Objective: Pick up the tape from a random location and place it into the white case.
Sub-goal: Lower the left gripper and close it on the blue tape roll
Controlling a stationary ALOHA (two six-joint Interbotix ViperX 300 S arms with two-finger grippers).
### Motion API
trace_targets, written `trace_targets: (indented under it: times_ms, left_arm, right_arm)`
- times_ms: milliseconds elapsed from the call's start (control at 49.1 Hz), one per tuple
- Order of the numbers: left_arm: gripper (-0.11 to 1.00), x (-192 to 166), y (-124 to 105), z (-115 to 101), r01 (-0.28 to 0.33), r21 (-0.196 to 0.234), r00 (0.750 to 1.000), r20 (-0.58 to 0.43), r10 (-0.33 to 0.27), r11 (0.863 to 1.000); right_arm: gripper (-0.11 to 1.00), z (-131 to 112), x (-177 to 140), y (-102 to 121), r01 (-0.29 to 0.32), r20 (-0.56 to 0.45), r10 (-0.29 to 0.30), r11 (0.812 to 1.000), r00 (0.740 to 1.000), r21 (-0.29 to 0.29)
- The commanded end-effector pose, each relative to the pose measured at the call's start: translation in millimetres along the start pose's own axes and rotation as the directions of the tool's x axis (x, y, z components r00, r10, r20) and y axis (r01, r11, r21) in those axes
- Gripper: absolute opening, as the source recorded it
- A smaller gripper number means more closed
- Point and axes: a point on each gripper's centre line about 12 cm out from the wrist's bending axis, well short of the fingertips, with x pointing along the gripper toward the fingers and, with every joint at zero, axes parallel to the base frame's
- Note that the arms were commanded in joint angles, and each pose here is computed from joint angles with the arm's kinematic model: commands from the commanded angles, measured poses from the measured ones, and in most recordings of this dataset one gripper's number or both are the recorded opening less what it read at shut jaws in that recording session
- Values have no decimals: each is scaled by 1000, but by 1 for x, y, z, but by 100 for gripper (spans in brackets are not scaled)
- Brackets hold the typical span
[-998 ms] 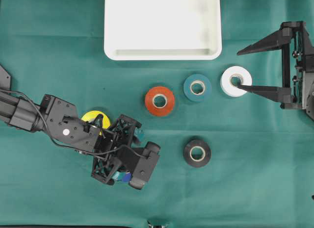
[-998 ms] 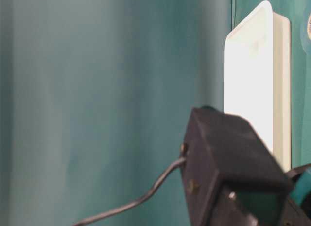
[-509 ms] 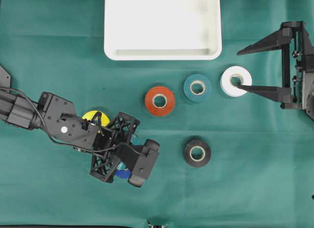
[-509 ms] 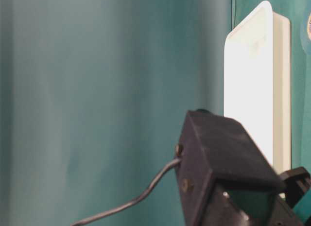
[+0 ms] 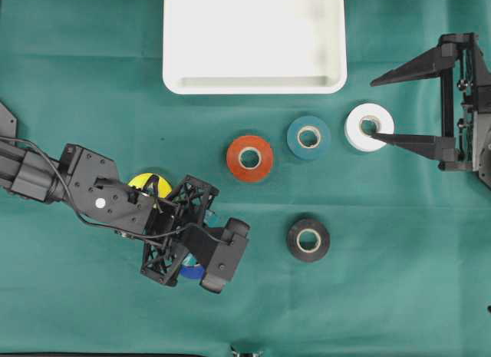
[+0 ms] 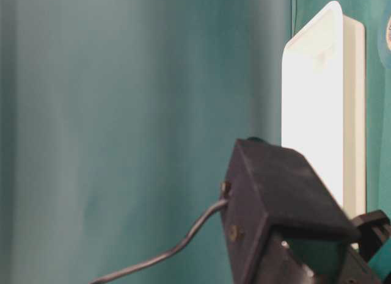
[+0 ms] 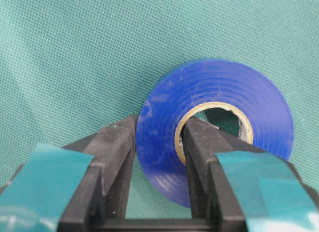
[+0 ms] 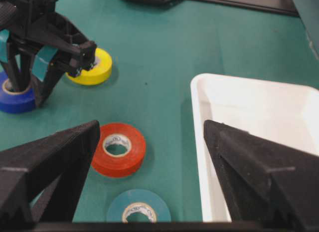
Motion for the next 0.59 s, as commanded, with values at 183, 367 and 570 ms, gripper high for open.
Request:
trace_targets:
  times_ms: [183, 367, 570]
  left_arm:
    - [24, -33, 1, 22, -7, 0, 996, 92, 7, 1000]
    - [24, -63, 0, 34, -6, 3, 993, 115, 5, 1000]
    - [24, -105, 2, 47, -6, 4, 994, 110, 5, 1000]
  right_arm:
    - [92, 9, 1, 0, 1, 15, -1, 1000, 1000, 0]
    - [92, 10, 1, 0, 0, 17, 0, 1000, 1000, 0]
    - [92, 10, 1, 0, 1, 12, -1, 1000, 1000, 0]
